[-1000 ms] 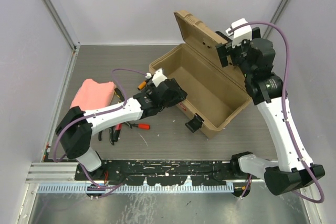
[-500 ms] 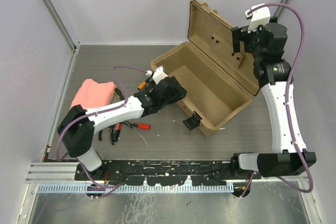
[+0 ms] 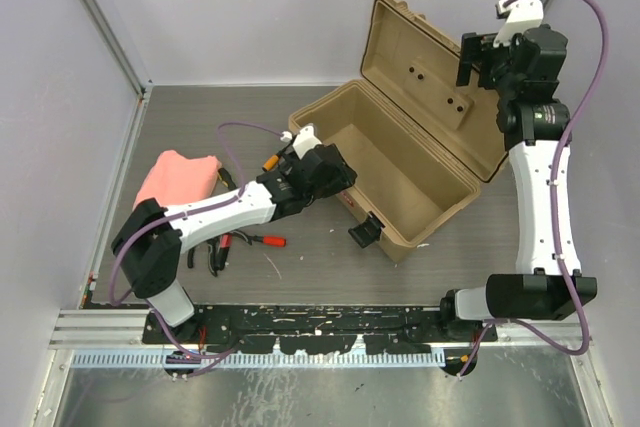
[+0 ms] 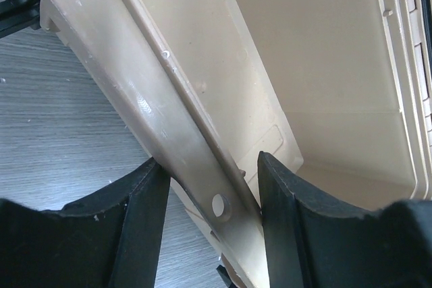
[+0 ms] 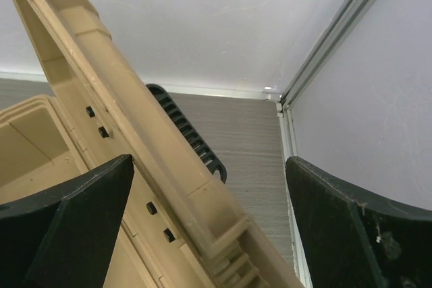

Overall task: Pack the tool kit
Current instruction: Open the toolbox at the center of the board.

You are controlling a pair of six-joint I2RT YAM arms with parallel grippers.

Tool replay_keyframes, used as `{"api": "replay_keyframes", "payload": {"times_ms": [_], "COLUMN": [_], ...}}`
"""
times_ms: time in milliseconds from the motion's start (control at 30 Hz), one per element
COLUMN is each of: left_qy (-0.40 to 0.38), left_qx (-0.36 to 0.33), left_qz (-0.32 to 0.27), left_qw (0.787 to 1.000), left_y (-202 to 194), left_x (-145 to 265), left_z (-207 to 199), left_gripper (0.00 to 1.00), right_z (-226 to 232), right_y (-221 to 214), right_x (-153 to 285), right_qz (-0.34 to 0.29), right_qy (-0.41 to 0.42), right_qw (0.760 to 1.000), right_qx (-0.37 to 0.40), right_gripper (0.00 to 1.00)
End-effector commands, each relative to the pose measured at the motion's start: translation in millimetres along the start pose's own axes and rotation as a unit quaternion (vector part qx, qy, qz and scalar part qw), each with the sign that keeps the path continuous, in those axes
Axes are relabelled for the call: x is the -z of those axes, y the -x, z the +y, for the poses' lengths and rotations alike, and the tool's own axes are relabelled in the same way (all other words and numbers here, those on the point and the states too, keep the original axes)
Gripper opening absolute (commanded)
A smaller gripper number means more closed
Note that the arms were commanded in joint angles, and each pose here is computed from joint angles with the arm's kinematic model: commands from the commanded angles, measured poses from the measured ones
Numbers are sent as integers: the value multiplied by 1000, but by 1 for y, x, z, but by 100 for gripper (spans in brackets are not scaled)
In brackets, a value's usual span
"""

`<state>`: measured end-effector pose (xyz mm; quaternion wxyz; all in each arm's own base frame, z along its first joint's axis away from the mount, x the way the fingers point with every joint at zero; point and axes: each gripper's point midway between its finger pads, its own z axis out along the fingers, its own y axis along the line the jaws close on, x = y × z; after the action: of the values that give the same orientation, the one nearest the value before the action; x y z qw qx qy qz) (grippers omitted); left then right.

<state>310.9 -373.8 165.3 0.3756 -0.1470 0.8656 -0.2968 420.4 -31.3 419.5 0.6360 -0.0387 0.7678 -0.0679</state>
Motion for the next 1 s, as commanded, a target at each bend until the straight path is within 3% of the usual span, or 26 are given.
{"api": "replay_keyframes", "payload": {"times_ms": [0, 233, 433, 600, 967], "left_qy": [68, 35, -29, -56, -89], "left_qx": [-122, -133, -154, -152, -159], "left_qz": [106, 113, 144, 175, 108], "left_qw": [985, 984, 977, 971, 977], "left_y": [-58, -55, -63, -76, -27], "left_x": [-2, -1, -5, -5, 40], "left_z": [54, 33, 1, -11, -34], "left_gripper": [52, 55, 56, 59, 85], "right_z": [-14, 14, 82, 119, 139], "right_y": [68, 101, 92, 61, 20], "right_x": [38, 89, 142, 154, 146], "right_qz": [-94, -161, -200, -173, -81], "right_qy": [-16, 66, 246, 338, 358], "right_qw": [995, 985, 947, 918, 917], "right_qx": [-13, 1, -54, -112, -155], "right_gripper": [100, 100, 100, 100, 100]}}
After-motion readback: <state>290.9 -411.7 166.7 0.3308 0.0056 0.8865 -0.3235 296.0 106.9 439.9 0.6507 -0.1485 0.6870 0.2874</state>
